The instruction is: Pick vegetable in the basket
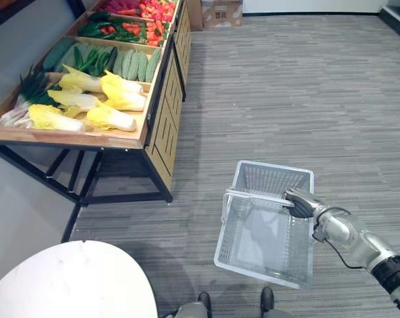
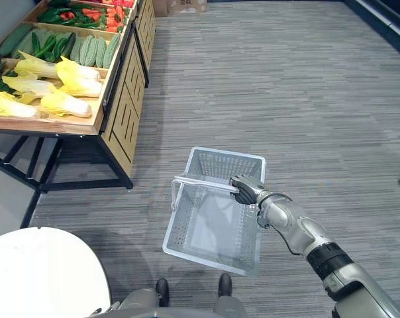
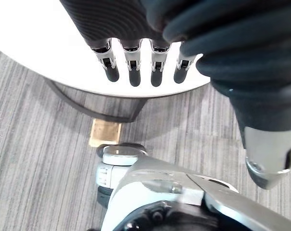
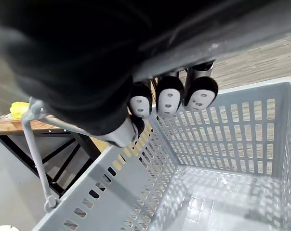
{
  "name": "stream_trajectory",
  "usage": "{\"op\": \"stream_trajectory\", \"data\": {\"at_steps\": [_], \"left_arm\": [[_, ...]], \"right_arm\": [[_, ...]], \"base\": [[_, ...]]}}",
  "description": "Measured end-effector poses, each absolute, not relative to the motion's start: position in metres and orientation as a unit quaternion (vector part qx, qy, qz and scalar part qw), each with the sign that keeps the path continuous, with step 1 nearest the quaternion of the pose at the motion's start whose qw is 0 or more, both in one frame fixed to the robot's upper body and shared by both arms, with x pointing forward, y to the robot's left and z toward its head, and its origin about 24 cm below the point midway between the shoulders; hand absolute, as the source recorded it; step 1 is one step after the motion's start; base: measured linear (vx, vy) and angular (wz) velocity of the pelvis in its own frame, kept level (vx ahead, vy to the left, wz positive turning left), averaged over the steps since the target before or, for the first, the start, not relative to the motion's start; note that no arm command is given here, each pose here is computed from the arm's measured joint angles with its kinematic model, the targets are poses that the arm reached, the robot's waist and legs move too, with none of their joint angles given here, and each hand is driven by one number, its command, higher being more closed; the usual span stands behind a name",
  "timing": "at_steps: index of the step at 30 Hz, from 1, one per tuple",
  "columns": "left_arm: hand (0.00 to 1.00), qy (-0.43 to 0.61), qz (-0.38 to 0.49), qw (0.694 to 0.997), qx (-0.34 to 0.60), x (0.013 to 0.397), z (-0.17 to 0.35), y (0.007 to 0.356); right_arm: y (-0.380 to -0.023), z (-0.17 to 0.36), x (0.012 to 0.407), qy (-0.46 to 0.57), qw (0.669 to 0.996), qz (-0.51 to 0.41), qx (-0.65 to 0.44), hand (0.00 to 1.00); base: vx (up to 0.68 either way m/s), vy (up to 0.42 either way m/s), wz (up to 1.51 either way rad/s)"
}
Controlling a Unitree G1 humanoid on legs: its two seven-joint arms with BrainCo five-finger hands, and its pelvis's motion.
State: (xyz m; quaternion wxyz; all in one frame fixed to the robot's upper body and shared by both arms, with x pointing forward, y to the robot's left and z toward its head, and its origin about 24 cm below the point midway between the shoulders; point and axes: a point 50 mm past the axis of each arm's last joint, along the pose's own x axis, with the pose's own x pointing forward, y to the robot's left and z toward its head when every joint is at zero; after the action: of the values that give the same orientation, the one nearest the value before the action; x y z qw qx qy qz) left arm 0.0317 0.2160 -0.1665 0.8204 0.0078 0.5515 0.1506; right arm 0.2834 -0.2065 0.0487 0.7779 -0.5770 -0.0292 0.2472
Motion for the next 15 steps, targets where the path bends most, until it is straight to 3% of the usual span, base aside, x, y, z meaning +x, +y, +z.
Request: {"op": "stream_trajectory", "data": {"at_steps": [13, 15], "left_arm": [[0.00, 0.554, 0.111, 0.823, 0.058, 0.036, -0.164, 0.225], [0.00, 0.551, 0.103, 0.825, 0.067, 0.039, -0.163, 0.228]], "right_arm": [[-0.221, 0.017, 0.260, 0.041, 0.806, 0.229, -0.545, 1.00], [-0.220, 0.016, 0.259, 0.041, 0.821, 0.212, -0.528, 1.00]], "base": [[-0.01, 0.061, -0.23], [0.10, 0.047, -0.05]]}}
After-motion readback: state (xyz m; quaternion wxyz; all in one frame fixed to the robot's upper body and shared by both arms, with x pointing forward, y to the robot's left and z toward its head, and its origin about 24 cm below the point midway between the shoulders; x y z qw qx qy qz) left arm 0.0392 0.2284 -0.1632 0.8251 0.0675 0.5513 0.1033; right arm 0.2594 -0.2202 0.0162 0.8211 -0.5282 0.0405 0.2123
